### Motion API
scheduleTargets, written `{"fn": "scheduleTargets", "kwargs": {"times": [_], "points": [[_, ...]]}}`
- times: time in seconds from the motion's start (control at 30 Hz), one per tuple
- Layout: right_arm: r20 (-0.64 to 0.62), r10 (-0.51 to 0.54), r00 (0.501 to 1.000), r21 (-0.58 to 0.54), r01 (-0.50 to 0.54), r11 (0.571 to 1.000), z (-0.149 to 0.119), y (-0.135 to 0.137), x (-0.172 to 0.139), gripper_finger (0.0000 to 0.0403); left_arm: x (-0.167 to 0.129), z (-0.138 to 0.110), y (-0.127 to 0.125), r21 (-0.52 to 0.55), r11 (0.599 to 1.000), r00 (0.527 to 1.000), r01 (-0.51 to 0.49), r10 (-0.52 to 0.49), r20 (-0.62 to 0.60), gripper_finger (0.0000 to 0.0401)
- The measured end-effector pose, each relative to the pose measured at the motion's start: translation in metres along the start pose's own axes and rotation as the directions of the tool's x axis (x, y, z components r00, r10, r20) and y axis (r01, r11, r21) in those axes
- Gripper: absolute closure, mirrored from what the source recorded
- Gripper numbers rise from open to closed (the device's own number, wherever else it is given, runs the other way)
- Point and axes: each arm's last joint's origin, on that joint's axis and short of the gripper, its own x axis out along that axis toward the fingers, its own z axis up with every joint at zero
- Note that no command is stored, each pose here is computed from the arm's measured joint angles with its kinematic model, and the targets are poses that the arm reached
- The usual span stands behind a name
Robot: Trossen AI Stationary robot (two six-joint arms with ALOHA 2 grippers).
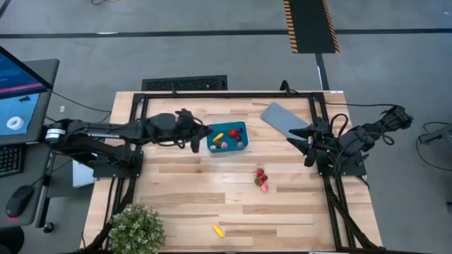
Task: Pick and placing Produce into tupperware
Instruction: Put the red cherry into the blue bin
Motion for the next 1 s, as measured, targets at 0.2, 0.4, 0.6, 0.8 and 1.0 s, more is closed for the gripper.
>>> {"fn": "scheduleTargets", "kwargs": {"times": [0.2,0.4,0.6,0.8,1.0], "points": [[0.000,0.000,1.000,0.013,0.000,1.000,0.000,0.000,0.000,0.0197,0.024,-0.013,0.012,-0.033,0.999,0.995,-0.018,0.014,-0.097,0.0344],[0.000,0.000,1.000,0.016,0.000,1.000,0.000,0.000,0.000,0.0199,0.045,-0.033,0.032,0.110,0.970,0.959,-0.217,0.233,-0.161,0.0344],[-0.014,0.006,1.000,0.005,-0.006,1.000,-0.002,0.002,0.002,0.0200,0.061,-0.051,0.040,0.084,0.964,0.936,-0.251,0.264,-0.233,0.0344],[-0.037,0.002,0.999,-0.006,-0.002,1.000,-0.005,0.006,0.007,0.0198,0.063,-0.049,0.039,0.076,0.963,0.942,-0.259,0.269,-0.198,0.0318],[-0.045,-0.001,0.999,-0.015,0.000,1.000,-0.007,0.008,0.009,0.0198,0.063,-0.050,0.038,0.075,0.972,0.945,-0.222,0.233,-0.231,0.0276]]}}
